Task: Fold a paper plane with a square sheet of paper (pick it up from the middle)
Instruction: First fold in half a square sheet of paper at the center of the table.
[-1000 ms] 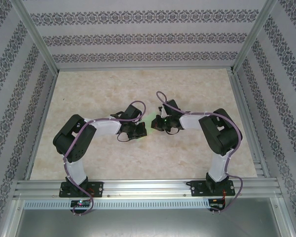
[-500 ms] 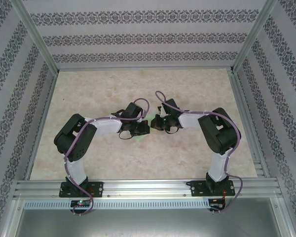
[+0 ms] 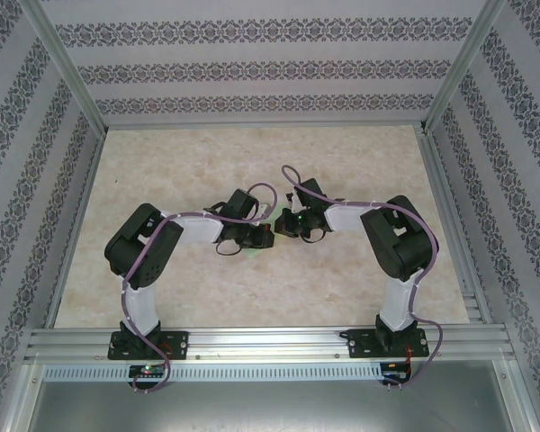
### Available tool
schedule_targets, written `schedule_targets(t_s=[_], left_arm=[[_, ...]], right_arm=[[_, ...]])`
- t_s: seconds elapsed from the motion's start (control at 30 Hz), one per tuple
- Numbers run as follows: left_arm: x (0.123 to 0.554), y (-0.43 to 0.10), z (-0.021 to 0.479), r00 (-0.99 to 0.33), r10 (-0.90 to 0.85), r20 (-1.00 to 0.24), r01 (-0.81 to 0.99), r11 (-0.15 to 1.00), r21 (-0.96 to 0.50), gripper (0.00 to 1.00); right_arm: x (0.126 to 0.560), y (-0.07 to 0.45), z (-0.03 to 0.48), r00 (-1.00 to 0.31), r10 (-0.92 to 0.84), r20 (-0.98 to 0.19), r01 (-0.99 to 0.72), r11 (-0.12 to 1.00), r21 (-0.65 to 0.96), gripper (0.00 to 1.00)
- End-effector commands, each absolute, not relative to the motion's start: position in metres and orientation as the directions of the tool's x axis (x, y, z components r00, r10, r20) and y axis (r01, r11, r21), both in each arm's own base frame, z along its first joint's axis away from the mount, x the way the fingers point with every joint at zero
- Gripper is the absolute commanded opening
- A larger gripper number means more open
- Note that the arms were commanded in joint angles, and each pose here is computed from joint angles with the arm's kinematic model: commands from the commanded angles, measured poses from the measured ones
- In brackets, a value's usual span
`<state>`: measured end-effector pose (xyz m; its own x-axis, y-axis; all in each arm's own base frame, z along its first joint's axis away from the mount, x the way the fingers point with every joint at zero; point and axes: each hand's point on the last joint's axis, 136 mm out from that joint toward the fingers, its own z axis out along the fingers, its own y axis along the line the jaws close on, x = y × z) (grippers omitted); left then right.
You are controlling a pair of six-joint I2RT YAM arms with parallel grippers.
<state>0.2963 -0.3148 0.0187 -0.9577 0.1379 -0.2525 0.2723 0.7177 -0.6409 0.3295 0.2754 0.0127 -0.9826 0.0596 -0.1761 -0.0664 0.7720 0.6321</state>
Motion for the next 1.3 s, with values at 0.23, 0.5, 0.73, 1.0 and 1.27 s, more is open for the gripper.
schedule_targets(t_s=[0.23, 0.5, 0.73, 1.0, 1.27], left_arm=[[0.255, -0.271, -0.019, -0.966, 0.209, -0.150, 0.257, 0.760, -0.597, 0.00], [0.237, -0.252, -0.022, -0.974, 0.191, -0.120, 0.225, 0.774, -0.592, 0.00], [0.238, -0.231, -0.020, -0.988, 0.109, -0.112, 0.155, 0.785, -0.600, 0.00], [0.226, -0.218, -0.023, -0.994, 0.057, -0.092, 0.101, 0.780, -0.618, 0.00], [0.215, -0.208, -0.018, -0.994, 0.063, -0.089, 0.103, 0.802, -0.589, 0.00]], right_arm=[[0.308, 0.237, -0.034, -0.997, 0.050, -0.062, 0.014, 0.875, 0.484, 0.00], [0.302, 0.225, -0.048, -0.999, 0.046, -0.028, 0.029, 0.898, 0.439, 0.00], [0.300, 0.219, -0.055, -0.999, 0.051, -0.017, 0.039, 0.905, 0.423, 0.00], [0.302, 0.217, -0.055, -0.998, 0.050, -0.022, 0.036, 0.905, 0.424, 0.00], [0.304, 0.214, -0.052, -0.998, 0.051, -0.028, 0.035, 0.908, 0.418, 0.00]])
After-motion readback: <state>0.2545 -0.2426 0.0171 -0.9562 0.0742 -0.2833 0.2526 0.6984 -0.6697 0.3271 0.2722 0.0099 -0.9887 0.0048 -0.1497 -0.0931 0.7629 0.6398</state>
